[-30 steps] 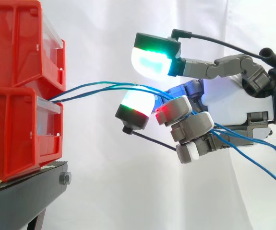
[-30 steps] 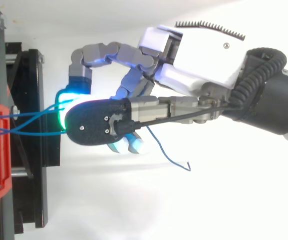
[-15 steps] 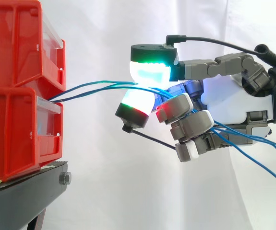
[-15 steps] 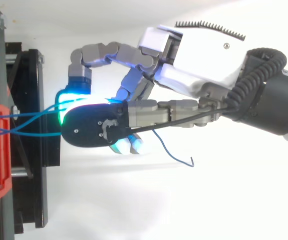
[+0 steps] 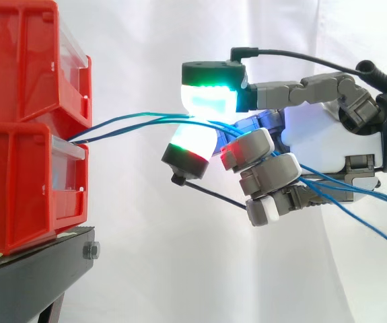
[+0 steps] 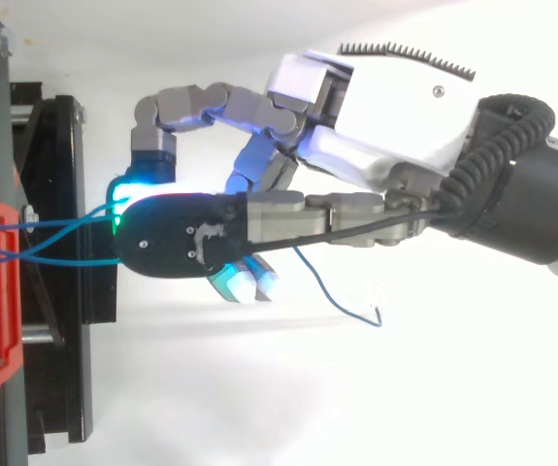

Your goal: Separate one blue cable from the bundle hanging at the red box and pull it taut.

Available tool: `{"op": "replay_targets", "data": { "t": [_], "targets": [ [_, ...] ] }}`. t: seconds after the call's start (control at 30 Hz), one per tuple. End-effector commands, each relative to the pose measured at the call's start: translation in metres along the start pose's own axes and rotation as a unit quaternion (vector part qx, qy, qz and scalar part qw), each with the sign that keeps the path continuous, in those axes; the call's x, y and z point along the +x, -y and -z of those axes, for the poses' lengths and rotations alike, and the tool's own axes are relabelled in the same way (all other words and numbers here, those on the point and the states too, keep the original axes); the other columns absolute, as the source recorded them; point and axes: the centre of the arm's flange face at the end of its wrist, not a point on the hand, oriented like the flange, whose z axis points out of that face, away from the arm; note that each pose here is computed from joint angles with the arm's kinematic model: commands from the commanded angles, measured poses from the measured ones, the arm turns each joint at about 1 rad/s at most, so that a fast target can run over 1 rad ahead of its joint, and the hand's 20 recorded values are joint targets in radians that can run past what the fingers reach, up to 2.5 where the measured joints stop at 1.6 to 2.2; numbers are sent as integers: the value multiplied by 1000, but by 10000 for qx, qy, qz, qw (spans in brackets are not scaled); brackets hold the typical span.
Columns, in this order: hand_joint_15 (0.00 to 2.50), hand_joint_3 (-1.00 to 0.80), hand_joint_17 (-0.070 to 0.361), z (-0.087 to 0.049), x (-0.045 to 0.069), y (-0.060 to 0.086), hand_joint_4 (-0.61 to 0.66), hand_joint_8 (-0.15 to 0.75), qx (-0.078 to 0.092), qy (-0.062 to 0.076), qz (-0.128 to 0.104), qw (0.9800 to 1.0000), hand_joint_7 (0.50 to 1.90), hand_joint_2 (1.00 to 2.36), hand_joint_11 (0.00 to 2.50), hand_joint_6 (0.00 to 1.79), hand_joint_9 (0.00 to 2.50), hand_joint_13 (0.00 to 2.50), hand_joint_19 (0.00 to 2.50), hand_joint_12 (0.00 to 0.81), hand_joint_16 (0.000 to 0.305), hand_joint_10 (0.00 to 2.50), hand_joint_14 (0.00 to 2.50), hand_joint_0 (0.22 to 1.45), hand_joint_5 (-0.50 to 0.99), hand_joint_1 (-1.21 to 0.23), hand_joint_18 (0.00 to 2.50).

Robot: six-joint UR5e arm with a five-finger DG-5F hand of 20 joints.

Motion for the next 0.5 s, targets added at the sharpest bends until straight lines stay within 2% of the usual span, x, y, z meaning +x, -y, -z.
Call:
{"op": "replay_targets", "data": {
  "t": [0.0,0.2,0.33,0.43,0.47],
  "targets": [
    [1253,39,128,0,0,0,201,339,-1,-1,-1,10000,1405,1010,1263,501,1349,1428,862,425,57,26,24,713,-72,-629,1123],
    [1271,-8,125,0,0,0,210,335,-1,-1,7,10000,1418,1014,1281,500,1274,1383,851,420,56,25,27,708,-89,-760,1109],
    [1279,-153,116,0,0,0,187,314,-1,-1,7,10000,1434,1019,1296,501,1218,1340,871,399,52,27,27,686,-98,-788,1055],
    [1278,-404,115,0,0,0,191,313,-1,-1,7,10000,1435,1008,1299,500,1189,1313,877,398,51,28,27,610,-102,-792,1039],
    [1267,-500,117,0,0,0,202,323,-1,-1,7,10000,1448,1000,1287,500,1195,1322,879,410,52,26,27,567,-97,-747,1046]
  ]
}}
